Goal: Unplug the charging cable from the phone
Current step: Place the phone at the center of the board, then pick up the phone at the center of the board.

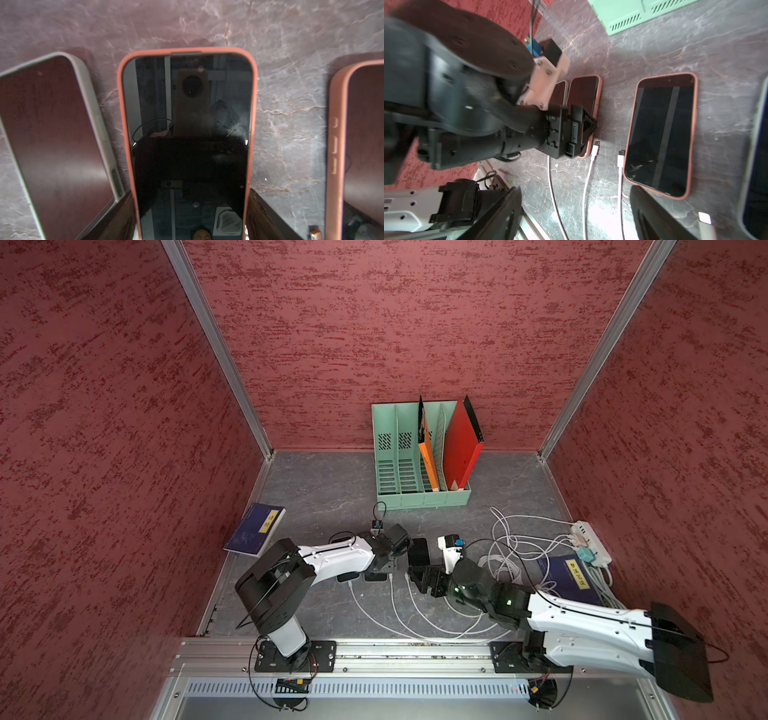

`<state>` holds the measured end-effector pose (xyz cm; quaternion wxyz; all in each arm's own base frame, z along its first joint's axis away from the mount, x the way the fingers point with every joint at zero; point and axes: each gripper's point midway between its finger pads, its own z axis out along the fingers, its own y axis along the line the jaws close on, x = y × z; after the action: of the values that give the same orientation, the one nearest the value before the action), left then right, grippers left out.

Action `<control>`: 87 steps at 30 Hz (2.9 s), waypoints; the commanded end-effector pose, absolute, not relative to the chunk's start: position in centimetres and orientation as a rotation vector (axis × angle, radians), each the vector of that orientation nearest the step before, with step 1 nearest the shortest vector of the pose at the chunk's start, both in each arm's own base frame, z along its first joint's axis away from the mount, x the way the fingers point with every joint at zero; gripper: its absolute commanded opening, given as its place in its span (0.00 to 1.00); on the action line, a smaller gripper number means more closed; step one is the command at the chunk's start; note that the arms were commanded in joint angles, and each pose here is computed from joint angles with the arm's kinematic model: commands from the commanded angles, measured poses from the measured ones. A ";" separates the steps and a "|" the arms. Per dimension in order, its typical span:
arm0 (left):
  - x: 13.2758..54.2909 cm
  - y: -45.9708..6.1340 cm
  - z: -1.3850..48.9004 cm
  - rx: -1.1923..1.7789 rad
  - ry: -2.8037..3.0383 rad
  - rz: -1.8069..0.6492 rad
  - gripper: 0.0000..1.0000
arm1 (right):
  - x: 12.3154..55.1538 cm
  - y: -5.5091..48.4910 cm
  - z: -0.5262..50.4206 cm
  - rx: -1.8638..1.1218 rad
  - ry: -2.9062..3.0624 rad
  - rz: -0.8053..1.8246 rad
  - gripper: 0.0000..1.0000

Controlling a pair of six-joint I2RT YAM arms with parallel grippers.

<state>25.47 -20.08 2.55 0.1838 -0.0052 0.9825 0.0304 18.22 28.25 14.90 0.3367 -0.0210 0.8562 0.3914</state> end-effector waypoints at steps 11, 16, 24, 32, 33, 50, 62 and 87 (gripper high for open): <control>24.3 -22.7 1.7 -0.045 2.853 -0.014 0.03 | 19.0 26.1 16.6 0.019 2.209 0.967 0.88; 23.9 -22.3 1.6 -0.078 2.851 -0.031 0.79 | 19.0 26.1 16.8 0.018 2.203 0.971 0.89; 25.5 -20.7 5.6 -0.110 2.735 -0.022 1.00 | 18.9 26.1 18.0 -0.027 2.185 0.962 0.98; 27.1 -13.8 14.1 -0.319 2.390 0.090 1.00 | 21.2 24.5 17.0 0.008 2.333 0.554 0.98; 27.1 -12.5 14.3 -0.360 2.362 0.107 1.00 | 21.7 24.1 16.8 0.012 2.343 0.466 0.98; 26.2 -10.9 7.0 -0.491 2.645 -0.048 1.00 | 21.3 27.5 17.6 -0.082 2.303 0.754 0.98; 25.5 -10.8 4.0 -0.443 2.772 0.028 1.00 | 20.7 27.8 16.4 -0.068 2.319 0.814 0.98; 24.6 -10.5 0.9 -0.426 2.854 0.100 0.85 | 20.3 28.3 16.7 -0.080 2.298 0.882 0.98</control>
<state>24.85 -10.97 1.58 0.1348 -0.1484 0.9794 0.0231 20.39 28.17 16.12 0.3286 -0.0314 0.8879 0.3205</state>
